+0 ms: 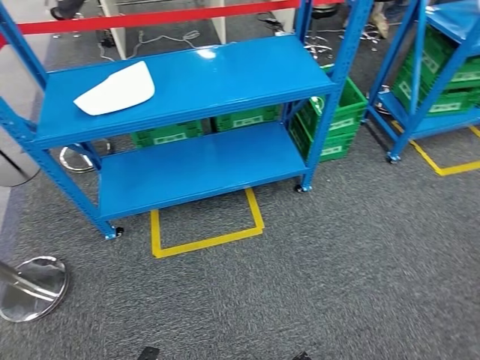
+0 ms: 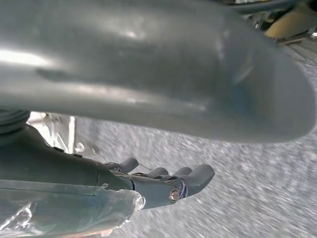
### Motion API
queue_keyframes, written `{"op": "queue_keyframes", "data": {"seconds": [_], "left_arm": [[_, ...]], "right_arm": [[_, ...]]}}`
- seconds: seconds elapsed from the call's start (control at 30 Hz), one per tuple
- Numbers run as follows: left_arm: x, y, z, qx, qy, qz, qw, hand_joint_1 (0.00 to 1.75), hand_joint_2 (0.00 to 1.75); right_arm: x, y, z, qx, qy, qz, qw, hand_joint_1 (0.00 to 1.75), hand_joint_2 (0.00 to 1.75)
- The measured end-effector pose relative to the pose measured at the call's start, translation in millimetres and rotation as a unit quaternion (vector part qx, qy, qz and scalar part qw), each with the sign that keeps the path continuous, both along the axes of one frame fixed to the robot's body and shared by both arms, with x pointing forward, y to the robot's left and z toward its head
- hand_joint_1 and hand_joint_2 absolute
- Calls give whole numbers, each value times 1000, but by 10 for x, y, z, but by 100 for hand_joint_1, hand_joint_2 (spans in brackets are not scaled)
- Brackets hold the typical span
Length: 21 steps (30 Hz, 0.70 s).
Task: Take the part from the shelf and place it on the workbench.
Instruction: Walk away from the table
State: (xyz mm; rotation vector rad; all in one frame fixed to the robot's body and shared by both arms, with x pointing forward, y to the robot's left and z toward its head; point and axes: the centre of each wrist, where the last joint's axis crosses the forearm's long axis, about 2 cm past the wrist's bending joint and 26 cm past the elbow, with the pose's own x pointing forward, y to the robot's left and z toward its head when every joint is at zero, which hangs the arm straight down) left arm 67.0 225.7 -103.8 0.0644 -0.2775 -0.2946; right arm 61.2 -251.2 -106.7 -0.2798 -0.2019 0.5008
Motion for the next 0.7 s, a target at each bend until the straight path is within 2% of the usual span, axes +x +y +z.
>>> {"op": "queue_keyframes", "data": {"seconds": [0.37,0.63,0.7], "left_arm": [[53,27,5,3,-7,-3,1000,0,175],[-8,34,-6,2,-2,1,1000,0,175],[-22,36,-8,2,0,1,1000,0,87]], "right_arm": [[2,-10,0,-1,-4,6,1000,0,0],[69,-19,9,1,-10,-11,1000,0,0],[67,-21,9,1,-10,-13,1000,0,0]]}}
